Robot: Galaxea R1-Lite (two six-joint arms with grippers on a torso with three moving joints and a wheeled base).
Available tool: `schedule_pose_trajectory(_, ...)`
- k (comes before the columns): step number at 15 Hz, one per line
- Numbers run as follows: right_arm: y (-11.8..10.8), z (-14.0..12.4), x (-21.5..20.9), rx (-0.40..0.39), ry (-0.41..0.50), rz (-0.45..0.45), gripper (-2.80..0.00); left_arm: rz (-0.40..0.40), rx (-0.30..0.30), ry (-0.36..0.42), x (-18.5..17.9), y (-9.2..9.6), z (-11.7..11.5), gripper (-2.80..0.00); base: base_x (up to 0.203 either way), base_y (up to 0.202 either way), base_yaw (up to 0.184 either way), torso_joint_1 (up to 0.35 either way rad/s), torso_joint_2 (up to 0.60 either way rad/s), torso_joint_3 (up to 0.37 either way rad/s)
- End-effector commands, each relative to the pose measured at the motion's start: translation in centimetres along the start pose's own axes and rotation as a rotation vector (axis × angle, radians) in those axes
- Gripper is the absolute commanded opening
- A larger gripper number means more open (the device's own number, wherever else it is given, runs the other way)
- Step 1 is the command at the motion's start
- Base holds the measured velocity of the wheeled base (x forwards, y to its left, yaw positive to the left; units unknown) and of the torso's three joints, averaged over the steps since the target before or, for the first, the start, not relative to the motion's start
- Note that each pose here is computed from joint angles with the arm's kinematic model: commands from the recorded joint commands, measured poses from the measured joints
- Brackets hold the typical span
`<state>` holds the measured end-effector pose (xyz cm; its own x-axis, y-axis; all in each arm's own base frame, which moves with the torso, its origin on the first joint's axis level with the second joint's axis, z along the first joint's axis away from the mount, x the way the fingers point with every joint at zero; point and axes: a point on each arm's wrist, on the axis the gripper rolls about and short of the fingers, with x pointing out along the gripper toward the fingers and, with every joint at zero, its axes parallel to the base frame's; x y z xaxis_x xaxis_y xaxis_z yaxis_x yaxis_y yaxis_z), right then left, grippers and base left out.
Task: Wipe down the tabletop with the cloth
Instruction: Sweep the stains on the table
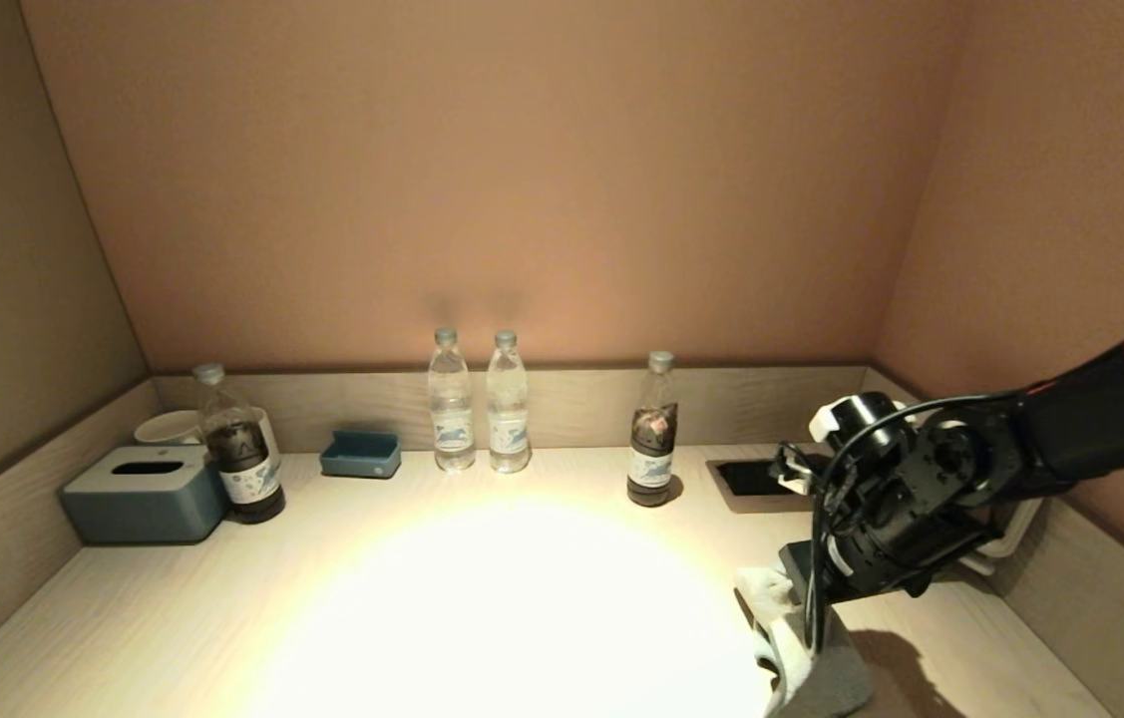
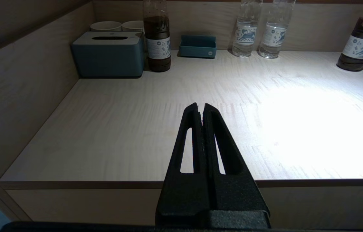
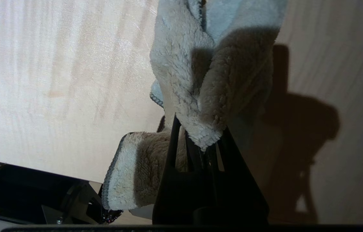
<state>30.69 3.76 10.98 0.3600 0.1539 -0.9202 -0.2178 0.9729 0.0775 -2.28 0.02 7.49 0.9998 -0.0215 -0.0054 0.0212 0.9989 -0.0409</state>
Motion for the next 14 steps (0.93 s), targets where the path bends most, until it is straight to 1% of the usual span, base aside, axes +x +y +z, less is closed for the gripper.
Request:
schedule_pose_trajectory(1,-0.7,-1.2,-3.3,0.0,-0.074,-0.018,-2.8,0.0,-0.001,0.001,0.0,0.0,0.0,-2.8,0.0,0.0,0.0,0.0,0.0,0.0)
schedule_pose_trajectory(3,-2.4,-2.4,-5.9,0.04,-0.135,-0.06,-2.8,0.0,-0.001,0.0,0.0,0.0,0.0,-2.8,0.0,0.0,0.0,0.0,0.0,0.0)
schedule_pose_trajectory(5,-3.3,-2.9,-6.9,0.064,-0.161,-0.084,-2.8,0.0,-0.002,0.001,0.0,0.0,0.0,-2.8,0.0,0.0,0.0,0.0,0.0,0.0)
schedule_pose_trajectory(8,-5.8,-4.0,-9.5,0.162,-0.238,-0.157,-2.8,0.0,-0.001,0.001,0.0,0.0,0.0,-2.8,0.0,0.0,0.0,0.0,0.0,0.0)
schedule_pose_trajectory(11,-7.5,-4.6,-9.8,0.227,-0.234,-0.192,-2.8,0.0,-0.001,0.001,0.0,0.0,0.0,-2.8,0.0,0.0,0.0,0.0,0.0,0.0)
schedule_pose_trajectory(14,-8.2,-5.4,-9.3,0.259,-0.202,-0.202,-2.8,0.0,-0.001,0.001,0.0,0.0,0.0,-2.8,0.0,0.0,0.0,0.0,0.0,0.0)
